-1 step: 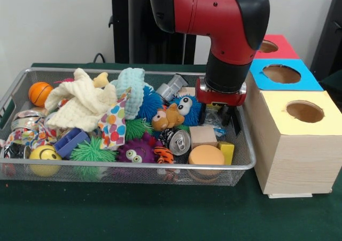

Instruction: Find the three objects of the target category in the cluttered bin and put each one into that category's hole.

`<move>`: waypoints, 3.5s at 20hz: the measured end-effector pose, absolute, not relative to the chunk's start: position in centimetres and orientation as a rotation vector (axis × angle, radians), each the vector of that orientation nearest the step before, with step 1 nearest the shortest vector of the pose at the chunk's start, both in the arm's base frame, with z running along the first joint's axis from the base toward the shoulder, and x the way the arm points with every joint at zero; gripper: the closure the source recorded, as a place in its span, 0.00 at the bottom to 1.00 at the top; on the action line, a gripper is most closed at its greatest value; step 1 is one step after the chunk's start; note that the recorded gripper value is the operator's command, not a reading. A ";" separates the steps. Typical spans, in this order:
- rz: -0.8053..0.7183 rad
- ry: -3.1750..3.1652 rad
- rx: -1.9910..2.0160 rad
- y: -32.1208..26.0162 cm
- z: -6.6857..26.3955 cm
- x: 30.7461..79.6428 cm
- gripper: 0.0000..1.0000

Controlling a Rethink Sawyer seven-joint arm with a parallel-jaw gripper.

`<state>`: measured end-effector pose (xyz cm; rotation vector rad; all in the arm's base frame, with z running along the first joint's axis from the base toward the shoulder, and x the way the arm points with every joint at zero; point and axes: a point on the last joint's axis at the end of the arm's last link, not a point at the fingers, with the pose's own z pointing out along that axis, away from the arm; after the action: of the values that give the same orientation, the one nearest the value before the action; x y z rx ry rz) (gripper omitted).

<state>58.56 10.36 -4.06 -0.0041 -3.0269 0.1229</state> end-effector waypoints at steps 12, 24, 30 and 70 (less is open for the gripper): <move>0.132 -3.040 -0.004 10.0 -5.1 59.8 0.00; 0.135 -3.013 -0.004 9.9 -5.7 61.0 0.00; 0.134 -3.004 -0.005 9.8 -5.8 61.2 1.00; 0.152 -3.019 0.005 9.7 -0.8 59.9 1.00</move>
<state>59.90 9.68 -0.80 0.0047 -3.0192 0.1522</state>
